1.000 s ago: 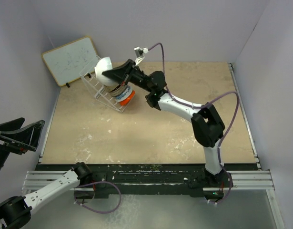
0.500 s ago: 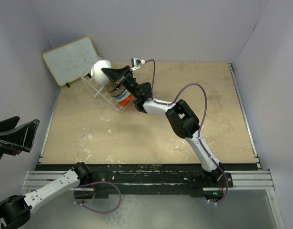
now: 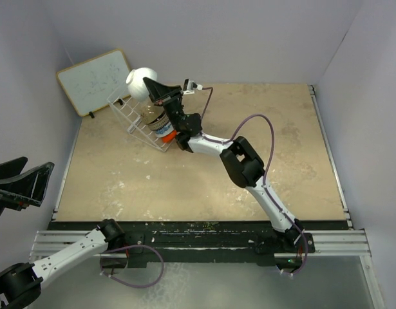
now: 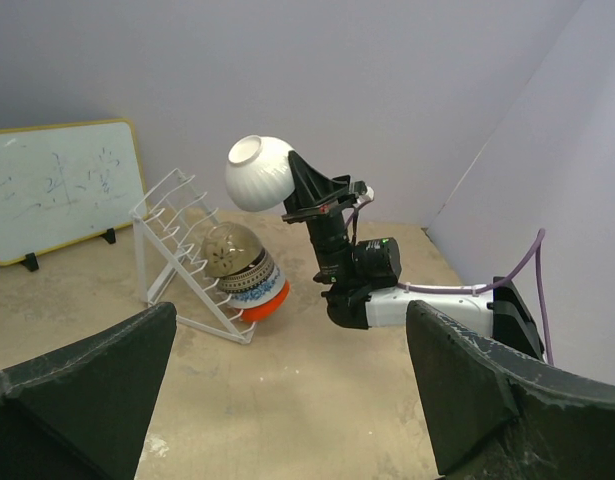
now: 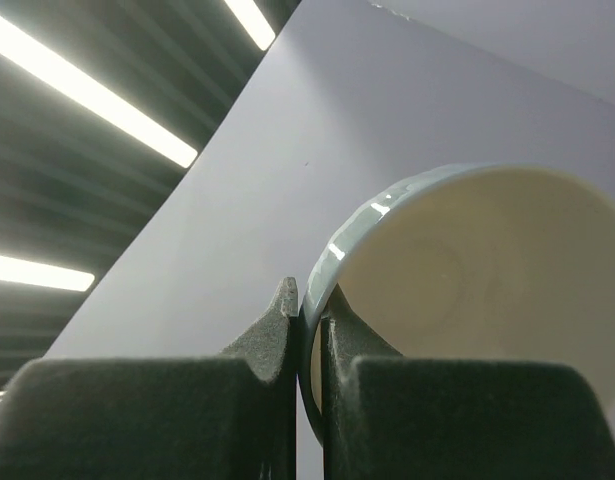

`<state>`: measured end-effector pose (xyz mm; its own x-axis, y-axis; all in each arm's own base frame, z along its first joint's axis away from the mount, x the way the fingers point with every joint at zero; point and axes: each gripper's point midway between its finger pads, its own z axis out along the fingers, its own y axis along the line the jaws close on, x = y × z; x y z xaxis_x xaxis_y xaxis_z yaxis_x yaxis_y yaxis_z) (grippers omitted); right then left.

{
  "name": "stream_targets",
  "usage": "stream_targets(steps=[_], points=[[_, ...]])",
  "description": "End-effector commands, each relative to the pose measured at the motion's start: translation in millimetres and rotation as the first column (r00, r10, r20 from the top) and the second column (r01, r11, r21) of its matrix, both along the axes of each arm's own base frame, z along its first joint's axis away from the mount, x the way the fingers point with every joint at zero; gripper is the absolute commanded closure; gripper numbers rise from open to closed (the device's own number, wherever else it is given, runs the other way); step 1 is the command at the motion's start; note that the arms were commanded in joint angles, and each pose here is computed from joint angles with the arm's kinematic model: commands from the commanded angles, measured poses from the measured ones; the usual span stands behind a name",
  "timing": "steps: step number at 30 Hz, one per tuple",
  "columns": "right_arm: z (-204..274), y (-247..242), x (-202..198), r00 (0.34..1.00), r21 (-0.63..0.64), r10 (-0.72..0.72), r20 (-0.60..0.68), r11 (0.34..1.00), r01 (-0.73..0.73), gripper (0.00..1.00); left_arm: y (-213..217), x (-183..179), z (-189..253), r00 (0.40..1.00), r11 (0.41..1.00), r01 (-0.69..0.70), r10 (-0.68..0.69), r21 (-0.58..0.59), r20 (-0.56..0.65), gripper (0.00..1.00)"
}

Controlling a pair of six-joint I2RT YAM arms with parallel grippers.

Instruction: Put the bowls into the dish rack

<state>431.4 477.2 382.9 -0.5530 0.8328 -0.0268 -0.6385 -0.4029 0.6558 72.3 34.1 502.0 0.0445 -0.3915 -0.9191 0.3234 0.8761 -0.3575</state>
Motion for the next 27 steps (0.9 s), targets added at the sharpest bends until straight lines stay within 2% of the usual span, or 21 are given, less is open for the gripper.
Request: stream_targets(steps=[1,11,27], points=[[48.4,-32.4,-28.3,0.997,0.2,-0.035,0.075,0.98,0.02,1.0,-6.4,3.4,4.1,1.0,1.0,0.018,-0.018,0.016,0.001,0.01],[17.0,-17.9,-9.6,0.998,0.168,-0.036,-0.05,0.985,0.044,1.0,-1.4,0.2,1.7,1.0,1.0,0.013,-0.013,0.009,0.004,0.01],[-21.3,-0.9,10.1,0.99,0.147,-0.001,-0.141,0.989,0.022,1.0,5.7,-3.4,-1.9,1.0,1.0,0.005,-0.005,0.003,0.004,0.01]])
